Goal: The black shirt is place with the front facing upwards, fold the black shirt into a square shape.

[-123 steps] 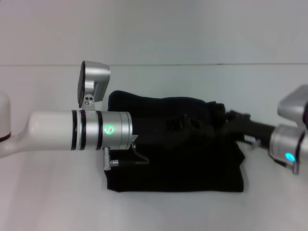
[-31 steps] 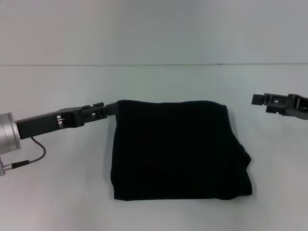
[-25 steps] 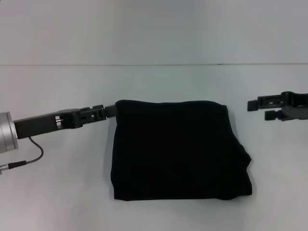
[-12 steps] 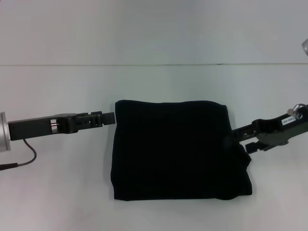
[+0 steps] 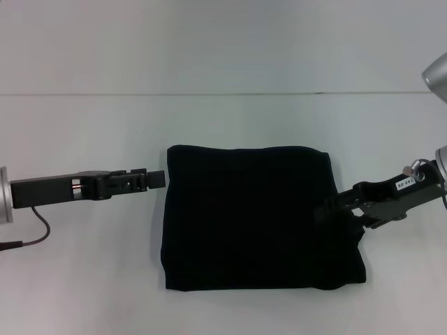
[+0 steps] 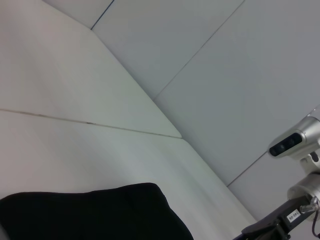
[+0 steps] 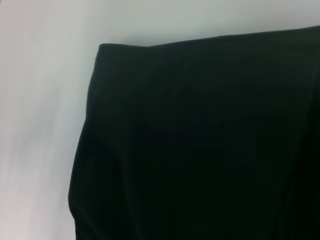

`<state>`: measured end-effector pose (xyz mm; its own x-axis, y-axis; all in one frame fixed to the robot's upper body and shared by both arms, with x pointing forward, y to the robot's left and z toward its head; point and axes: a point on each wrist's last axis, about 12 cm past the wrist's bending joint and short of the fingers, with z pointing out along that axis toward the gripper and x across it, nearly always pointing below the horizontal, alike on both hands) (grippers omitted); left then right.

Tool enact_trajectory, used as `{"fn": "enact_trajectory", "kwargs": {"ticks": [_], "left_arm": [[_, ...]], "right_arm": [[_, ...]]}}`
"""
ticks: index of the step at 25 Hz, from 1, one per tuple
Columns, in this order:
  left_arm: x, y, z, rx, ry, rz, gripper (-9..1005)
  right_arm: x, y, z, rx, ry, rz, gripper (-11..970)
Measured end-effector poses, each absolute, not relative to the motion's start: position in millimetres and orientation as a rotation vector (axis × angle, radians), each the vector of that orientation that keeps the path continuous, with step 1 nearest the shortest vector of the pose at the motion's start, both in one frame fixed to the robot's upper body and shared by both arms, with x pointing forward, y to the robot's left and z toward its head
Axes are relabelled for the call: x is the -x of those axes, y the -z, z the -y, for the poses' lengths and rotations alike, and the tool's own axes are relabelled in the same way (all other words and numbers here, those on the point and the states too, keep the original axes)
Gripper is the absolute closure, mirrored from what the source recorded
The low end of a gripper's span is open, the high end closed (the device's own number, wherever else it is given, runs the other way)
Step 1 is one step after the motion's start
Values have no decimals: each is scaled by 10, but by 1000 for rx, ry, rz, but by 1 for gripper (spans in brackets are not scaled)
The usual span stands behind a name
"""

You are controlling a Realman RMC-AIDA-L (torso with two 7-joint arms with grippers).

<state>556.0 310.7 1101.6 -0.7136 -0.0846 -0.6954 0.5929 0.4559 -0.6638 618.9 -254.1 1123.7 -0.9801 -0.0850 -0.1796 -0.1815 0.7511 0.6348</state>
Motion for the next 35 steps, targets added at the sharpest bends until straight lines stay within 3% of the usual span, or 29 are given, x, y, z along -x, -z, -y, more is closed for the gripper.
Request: {"fn": "enact_trajectory", "kwargs": {"ticks": [22, 35], "left_arm": [[-5564, -11020, -3073, -409, 1312, -2027, 137], [-5585, -11040, -3053, -404, 1323, -2027, 137]], "right_arm": [[-6156, -11158, 2427, 170, -1120, -2772, 49], [-6090, -11191, 2550, 111, -1235, -2731, 51]]}}
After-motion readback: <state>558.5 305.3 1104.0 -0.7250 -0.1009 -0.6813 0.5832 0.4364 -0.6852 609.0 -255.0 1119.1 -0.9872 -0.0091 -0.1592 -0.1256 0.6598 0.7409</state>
